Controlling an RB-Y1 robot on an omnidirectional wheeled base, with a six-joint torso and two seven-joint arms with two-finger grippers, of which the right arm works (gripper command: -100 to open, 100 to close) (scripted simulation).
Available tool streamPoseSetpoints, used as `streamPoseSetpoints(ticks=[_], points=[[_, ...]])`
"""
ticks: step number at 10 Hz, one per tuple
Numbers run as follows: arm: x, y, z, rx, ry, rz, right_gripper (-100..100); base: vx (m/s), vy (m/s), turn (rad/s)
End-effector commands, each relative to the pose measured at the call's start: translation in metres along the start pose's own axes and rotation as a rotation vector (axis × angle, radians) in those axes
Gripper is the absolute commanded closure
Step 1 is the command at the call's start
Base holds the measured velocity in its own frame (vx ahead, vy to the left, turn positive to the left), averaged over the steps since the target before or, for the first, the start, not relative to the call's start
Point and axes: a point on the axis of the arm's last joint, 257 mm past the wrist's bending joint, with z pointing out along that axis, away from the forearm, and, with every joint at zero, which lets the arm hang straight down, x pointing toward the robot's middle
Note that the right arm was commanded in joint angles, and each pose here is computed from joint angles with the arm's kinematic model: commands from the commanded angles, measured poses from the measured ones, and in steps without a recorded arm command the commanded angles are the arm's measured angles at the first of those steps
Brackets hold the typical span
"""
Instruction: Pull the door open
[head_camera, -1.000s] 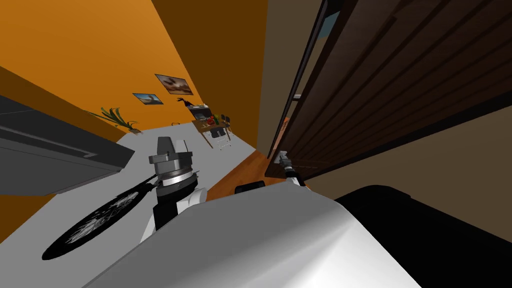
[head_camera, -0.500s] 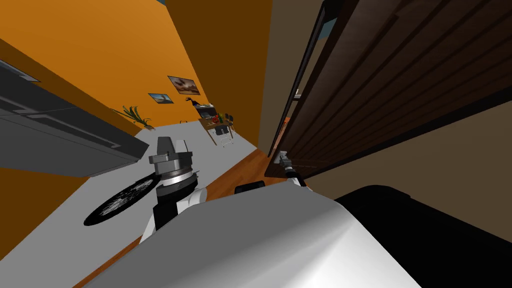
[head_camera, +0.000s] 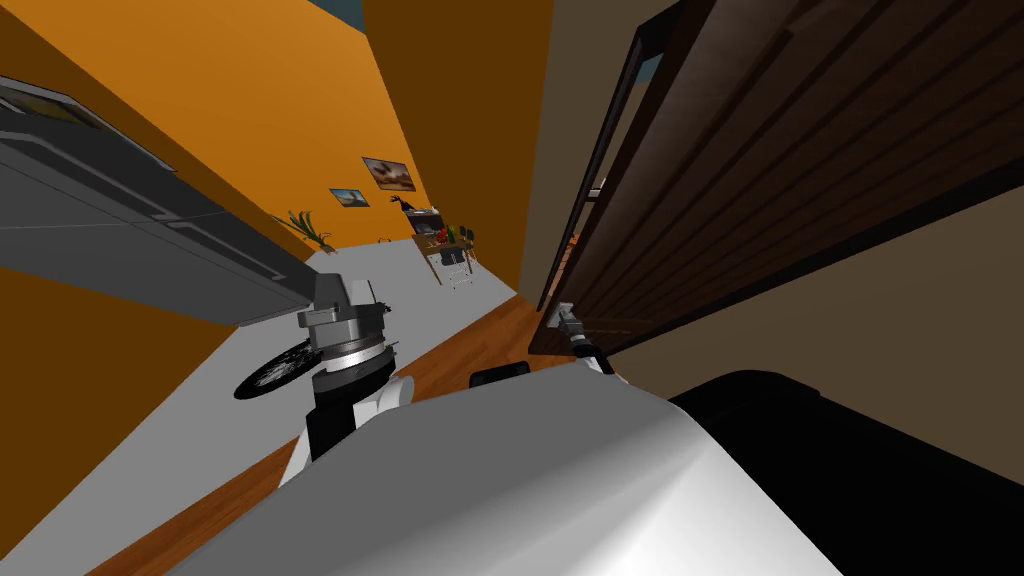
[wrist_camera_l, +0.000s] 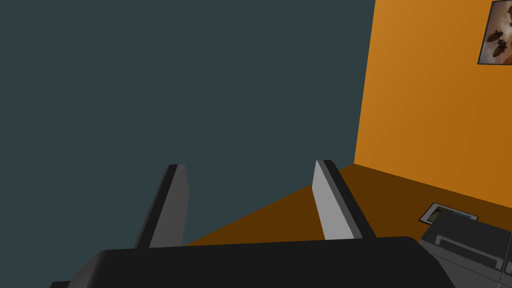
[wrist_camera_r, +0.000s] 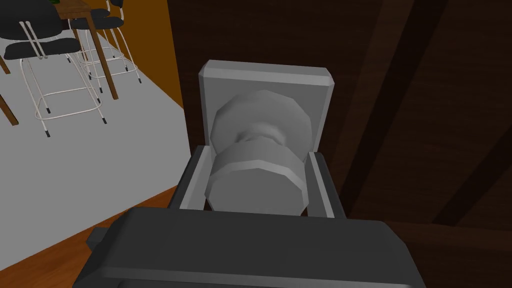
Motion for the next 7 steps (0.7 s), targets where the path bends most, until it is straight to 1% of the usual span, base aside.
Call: streamPoseSetpoints(ticks=[1, 2, 3, 4, 7], points=[[0.002, -0.001, -0.0011, 0.012, 0.005, 0.001, 100, -0.227, -0.041, 0.118], [0.002, -0.002, -0.0017, 0.018, 0.006, 0.001, 100, -0.206, -0.022, 0.107], [0.001, -0.001, -0.0011, 0.014, 0.003, 0.000, 100, -0.084, -0.006, 0.029], [-0.001, -0.003, -0.0122, 0.044, 0.003, -0.006, 100, -0.076, 0.004, 0.009], [0.000, -0.005, -0.0278, 0.087, 0.009, -0.011, 100, -0.094, -0.005, -0.002]])
